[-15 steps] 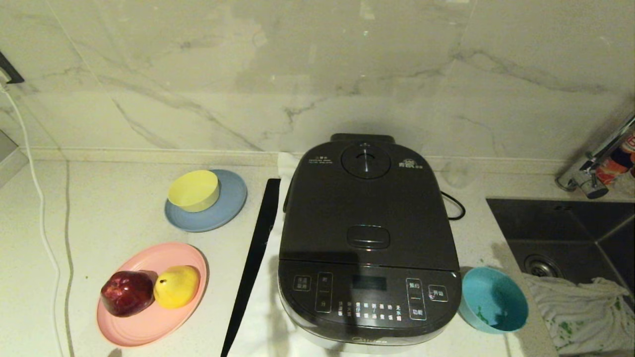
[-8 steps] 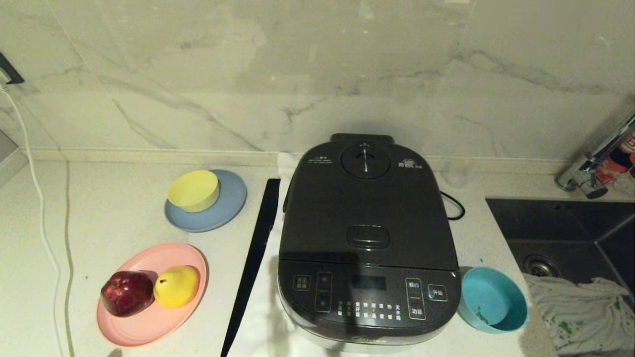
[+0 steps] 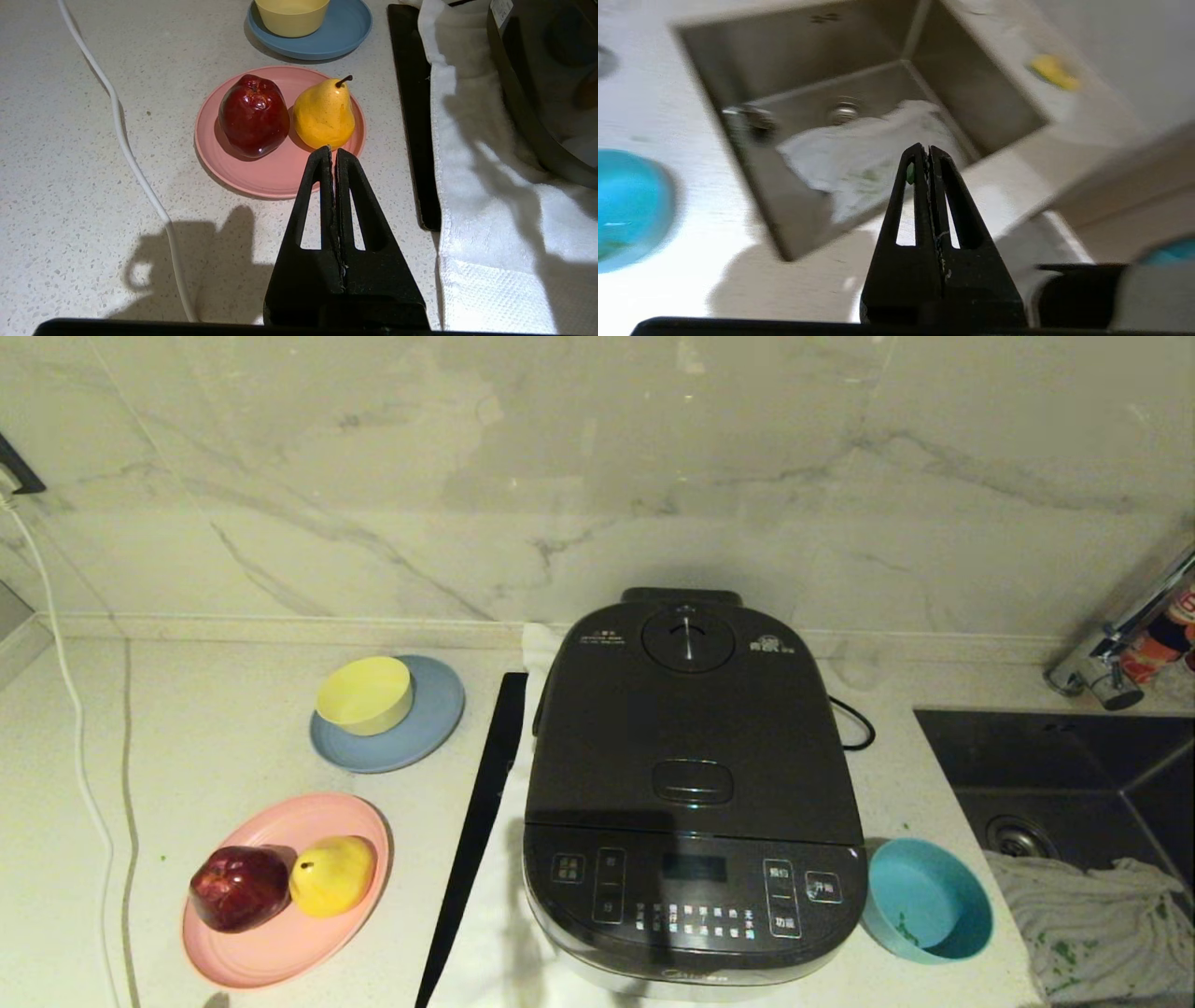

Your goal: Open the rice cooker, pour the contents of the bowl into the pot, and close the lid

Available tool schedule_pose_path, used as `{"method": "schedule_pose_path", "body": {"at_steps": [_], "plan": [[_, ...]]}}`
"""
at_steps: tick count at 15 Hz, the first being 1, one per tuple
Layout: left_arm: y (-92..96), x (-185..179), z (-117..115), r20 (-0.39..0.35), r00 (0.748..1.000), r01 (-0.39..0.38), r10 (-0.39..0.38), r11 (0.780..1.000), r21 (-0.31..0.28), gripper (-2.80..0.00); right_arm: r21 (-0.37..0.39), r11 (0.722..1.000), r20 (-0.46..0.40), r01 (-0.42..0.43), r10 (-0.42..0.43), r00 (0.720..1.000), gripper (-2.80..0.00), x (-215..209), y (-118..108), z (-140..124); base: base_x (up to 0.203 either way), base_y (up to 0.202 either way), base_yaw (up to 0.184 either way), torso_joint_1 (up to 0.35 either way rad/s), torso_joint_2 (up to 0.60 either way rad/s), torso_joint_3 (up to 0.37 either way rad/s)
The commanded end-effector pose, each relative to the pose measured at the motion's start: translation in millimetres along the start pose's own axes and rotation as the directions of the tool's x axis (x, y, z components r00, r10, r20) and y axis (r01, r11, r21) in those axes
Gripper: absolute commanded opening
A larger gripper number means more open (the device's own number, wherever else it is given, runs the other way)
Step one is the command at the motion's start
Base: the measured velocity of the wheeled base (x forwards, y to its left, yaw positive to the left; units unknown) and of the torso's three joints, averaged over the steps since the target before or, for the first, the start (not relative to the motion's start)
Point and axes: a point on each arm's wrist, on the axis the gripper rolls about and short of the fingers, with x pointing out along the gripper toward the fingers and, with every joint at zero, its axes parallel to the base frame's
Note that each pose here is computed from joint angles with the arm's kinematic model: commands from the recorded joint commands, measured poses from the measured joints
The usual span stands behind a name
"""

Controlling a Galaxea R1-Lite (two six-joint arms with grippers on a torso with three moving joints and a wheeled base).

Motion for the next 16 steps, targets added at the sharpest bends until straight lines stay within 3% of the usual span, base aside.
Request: {"method": "schedule_pose_path", "body": {"at_steps": [1,3,4,7,10,12,14,15,16], "plan": [[0.0,0,-1,-0.003,1.000,0.000,0.000,1.000,0.000,-2.80,-0.008,1.000,0.035,0.013,-0.013,0.999,-2.80,-7,-4,-8,0.000,0.000,0.000,0.000,0.00,0.000],[0.0,0,-1,-0.003,1.000,0.000,0.000,1.000,0.001,-2.80,0.015,0.993,0.111,-0.120,0.118,0.987,-2.80,-18,-11,-19,0.000,0.000,0.000,0.000,0.00,0.000],[0.0,0,-1,-0.003,1.000,0.000,0.000,1.000,0.000,-2.80,0.019,0.977,0.145,-0.211,0.207,0.968,-2.80,-21,-12,-27,0.000,0.000,0.000,0.000,0.00,0.000],[0.0,0,-1,-0.003,1.000,0.000,0.000,1.000,0.000,-2.80,-0.027,0.949,0.129,-0.314,0.315,0.940,-2.80,-8,-1,-56,0.000,0.000,0.000,0.000,0.00,0.000],[0.0,0,-1,-0.002,1.000,0.000,0.000,1.000,0.000,-2.80,-0.112,0.867,0.167,-0.486,0.499,0.850,-2.80,-4,7,-63,0.000,0.000,0.000,0.000,0.00,0.000],[0.0,0,-1,-0.002,1.000,0.000,0.000,1.000,0.000,-2.80,-0.142,0.845,0.186,-0.515,0.534,0.825,-2.80,-4,8,-63,0.000,0.000,0.000,0.000,0.00,0.000],[0.0,0,-1,-0.002,1.000,0.000,0.000,1.000,0.000,-2.80,-0.129,0.776,0.147,-0.617,0.630,0.762,-2.80,-4,11,-69,0.000,0.000,0.000,0.000,0.00,0.000],[0.0,0,-1,-0.002,1.000,0.000,0.000,1.000,0.000,-2.80,-0.116,0.768,0.069,-0.629,0.638,0.767,-2.80,-3,11,-77,0.000,0.000,0.000,0.000,0.00,0.000],[0.0,0,-1,-0.002,1.000,0.000,0.000,1.000,0.000,-2.80,-0.113,0.766,0.054,-0.632,0.640,0.766,-2.80,-3,11,-78,0.000,0.000,0.000,0.000,0.00,0.000]]}}
